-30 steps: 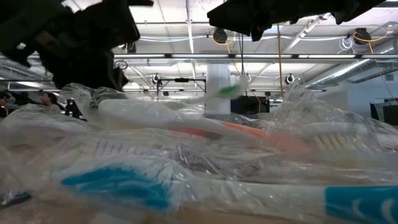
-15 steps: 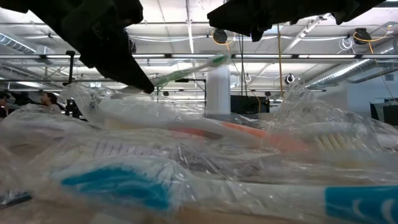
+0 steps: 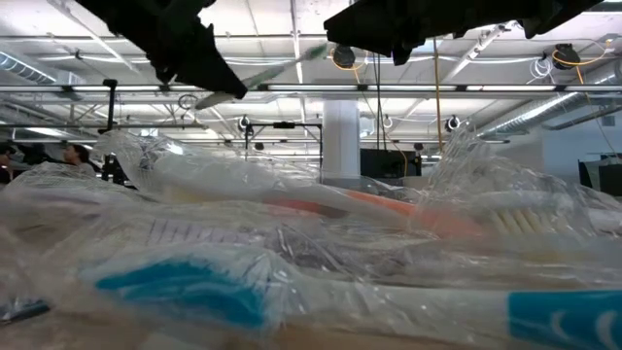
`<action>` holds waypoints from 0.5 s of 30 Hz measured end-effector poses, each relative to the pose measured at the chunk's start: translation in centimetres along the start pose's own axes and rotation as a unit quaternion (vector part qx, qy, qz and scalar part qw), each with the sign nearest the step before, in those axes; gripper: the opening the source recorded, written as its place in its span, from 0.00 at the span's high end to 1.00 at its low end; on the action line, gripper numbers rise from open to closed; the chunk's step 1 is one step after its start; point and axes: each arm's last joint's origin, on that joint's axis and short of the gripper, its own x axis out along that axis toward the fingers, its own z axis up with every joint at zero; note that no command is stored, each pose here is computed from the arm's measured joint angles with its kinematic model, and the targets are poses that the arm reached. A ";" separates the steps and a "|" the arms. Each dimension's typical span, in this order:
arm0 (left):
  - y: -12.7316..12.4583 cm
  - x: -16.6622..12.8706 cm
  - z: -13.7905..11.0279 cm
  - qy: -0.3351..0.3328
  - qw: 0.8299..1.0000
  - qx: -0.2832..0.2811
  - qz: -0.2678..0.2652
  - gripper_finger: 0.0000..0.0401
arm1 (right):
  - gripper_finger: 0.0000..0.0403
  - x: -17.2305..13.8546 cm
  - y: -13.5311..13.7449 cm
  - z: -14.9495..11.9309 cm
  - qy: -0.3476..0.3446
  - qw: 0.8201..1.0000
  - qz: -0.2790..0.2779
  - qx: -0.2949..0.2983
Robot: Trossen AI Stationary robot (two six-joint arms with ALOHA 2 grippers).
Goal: Pick & Place Toothbrushes
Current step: Put the green toothbrush into the white bin
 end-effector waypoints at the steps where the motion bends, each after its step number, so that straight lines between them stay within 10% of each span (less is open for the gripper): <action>1: 0.1 -0.1 0.3 -0.009 1.000 0.001 -0.001 0.98 | 0.74 0.0 0.0 0.0 0.000 1.000 0.000 0.000; 15: -0.7 -0.7 3.6 -0.137 0.985 -0.013 -0.107 0.96 | 0.74 0.0 0.0 0.1 -0.005 0.999 0.000 0.037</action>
